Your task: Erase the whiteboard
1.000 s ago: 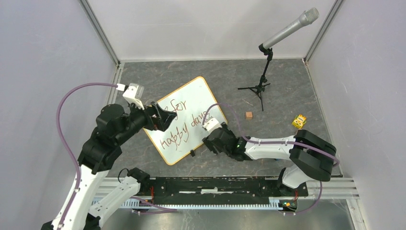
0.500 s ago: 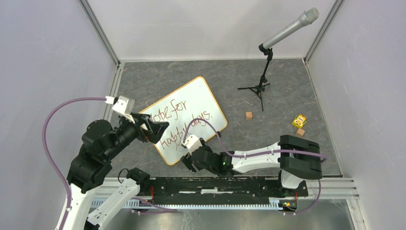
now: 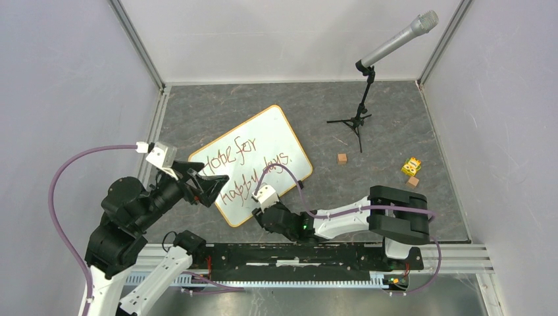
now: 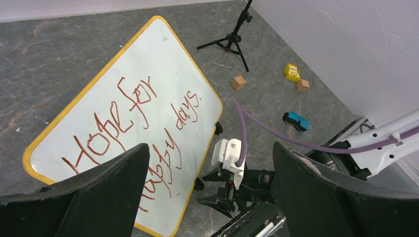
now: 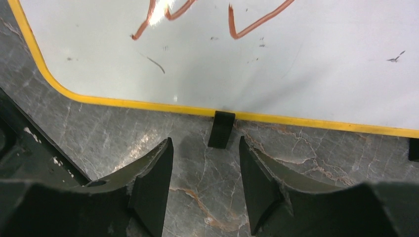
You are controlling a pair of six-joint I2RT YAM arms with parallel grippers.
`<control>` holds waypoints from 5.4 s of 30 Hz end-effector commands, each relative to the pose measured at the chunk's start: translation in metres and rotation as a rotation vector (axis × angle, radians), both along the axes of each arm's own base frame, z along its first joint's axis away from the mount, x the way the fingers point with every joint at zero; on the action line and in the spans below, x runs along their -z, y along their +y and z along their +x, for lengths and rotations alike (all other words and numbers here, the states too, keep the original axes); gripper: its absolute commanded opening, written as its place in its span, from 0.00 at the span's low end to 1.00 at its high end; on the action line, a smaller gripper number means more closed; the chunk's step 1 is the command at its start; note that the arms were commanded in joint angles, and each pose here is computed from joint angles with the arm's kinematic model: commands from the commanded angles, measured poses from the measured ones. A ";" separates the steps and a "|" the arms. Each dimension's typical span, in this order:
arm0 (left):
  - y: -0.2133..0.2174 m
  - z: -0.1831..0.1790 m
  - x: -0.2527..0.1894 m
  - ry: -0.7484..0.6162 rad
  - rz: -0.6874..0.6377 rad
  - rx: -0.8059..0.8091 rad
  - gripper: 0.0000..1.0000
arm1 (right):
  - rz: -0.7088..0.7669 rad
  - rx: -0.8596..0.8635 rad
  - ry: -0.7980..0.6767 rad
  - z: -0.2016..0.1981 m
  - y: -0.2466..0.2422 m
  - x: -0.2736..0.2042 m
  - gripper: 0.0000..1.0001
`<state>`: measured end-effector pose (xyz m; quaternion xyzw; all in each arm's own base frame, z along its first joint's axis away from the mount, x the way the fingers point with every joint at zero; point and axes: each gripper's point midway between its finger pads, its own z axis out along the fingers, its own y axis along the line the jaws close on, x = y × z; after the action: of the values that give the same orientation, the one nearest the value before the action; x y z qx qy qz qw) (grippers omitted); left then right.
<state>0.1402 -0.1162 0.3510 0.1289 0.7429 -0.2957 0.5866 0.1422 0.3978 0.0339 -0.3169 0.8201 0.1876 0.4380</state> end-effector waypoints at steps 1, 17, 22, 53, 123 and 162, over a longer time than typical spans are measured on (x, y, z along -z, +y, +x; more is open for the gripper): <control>-0.001 -0.008 -0.013 -0.032 -0.017 0.028 1.00 | 0.071 0.048 -0.053 0.012 0.007 -0.010 0.55; -0.004 0.000 -0.014 0.022 -0.041 0.001 1.00 | 0.086 0.071 -0.125 0.022 0.004 -0.001 0.28; -0.005 0.006 -0.013 0.039 -0.046 -0.010 1.00 | 0.076 0.066 -0.145 0.024 0.003 0.006 0.28; -0.027 0.063 -0.015 0.071 -0.028 -0.048 1.00 | -0.050 -0.154 -0.106 -0.006 -0.123 0.044 0.10; -0.052 0.082 0.029 0.230 -0.043 0.054 1.00 | -0.131 0.650 -0.025 0.058 -0.267 -0.028 0.95; -0.057 0.052 0.038 0.241 -0.090 0.139 1.00 | 0.147 0.709 0.497 0.012 -0.297 0.033 0.95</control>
<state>0.1881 -0.1714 0.3040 0.1323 0.7904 -0.3718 0.4686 0.1893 0.0900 0.0266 0.0911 0.9150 0.1563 0.3606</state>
